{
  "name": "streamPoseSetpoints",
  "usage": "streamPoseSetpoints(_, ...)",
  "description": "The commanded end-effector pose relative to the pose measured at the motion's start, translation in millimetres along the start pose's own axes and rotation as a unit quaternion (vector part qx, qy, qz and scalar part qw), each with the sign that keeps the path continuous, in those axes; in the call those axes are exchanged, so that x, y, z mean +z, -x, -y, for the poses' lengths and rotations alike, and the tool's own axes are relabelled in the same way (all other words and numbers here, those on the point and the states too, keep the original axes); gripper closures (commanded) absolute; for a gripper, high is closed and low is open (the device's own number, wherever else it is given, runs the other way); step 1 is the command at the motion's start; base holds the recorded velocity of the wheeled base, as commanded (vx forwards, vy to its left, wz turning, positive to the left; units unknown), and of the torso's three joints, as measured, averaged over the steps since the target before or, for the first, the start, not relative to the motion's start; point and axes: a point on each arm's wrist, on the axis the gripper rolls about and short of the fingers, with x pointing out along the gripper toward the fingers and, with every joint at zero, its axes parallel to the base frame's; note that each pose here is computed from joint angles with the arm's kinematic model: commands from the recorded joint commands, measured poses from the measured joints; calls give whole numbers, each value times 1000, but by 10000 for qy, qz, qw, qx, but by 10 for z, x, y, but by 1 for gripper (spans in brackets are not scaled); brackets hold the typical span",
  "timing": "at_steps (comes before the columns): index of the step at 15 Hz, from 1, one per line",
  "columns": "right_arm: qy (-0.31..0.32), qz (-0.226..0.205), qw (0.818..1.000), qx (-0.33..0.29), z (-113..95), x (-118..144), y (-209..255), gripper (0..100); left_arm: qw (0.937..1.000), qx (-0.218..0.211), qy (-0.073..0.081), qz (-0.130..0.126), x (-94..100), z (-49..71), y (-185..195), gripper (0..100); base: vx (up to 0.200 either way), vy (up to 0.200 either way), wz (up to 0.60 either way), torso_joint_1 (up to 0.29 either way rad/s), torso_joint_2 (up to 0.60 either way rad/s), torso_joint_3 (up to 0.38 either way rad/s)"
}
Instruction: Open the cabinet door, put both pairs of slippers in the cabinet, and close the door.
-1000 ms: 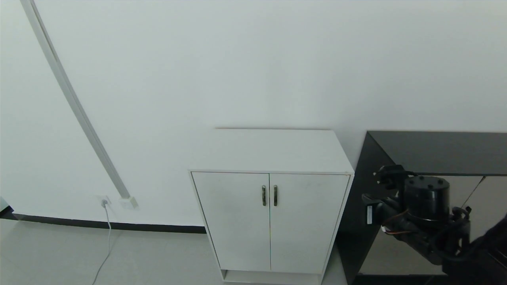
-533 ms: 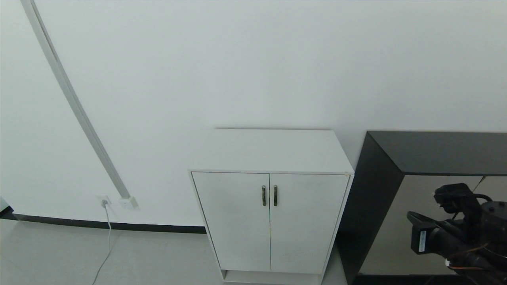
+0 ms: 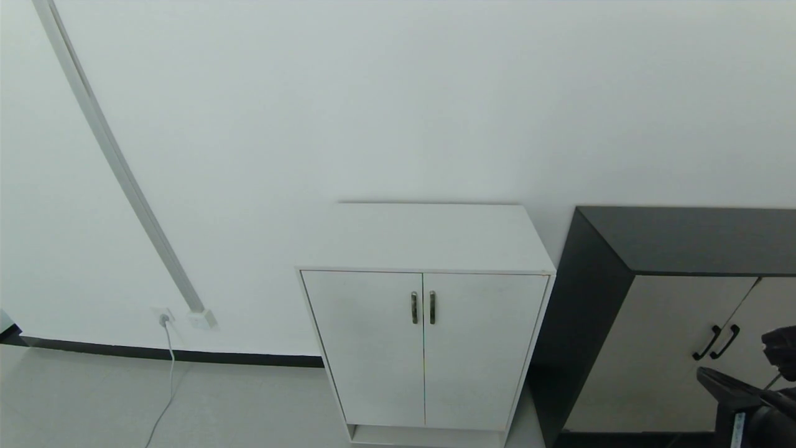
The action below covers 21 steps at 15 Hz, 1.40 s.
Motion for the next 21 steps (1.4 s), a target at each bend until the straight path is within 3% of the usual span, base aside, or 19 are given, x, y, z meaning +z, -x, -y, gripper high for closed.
streamPoseSetpoints(1,-64,198,9997,125,69,-7,234,100,10000,7,3,-6,0,0,-1,100,0,0,0,0,0,0)
streamPoseSetpoints(8,121,-670,9959,602,152,-329,562,100,10000,-1,3,-6,0,0,-1,100,0,0,0,0,0,0)
streamPoseSetpoints(9,152,-796,9925,914,188,-461,721,100,10000,-1,3,-6,0,0,-1,100,0,0,0,0,0,0)
streamPoseSetpoints(13,150,-773,9865,1436,223,-628,905,100,10000,-1,3,-6,0,0,-1,100,0,0,0,0,0,0)
streamPoseSetpoints(18,444,-593,9814,1772,217,-631,930,100,10000,-1,3,-6,0,0,-1,100,0,0,0,0,0,0)
streamPoseSetpoints(21,383,-478,9855,1585,233,-634,947,100,10000,-1,3,-6,0,0,-1,100,0,0,0,0,0,0)
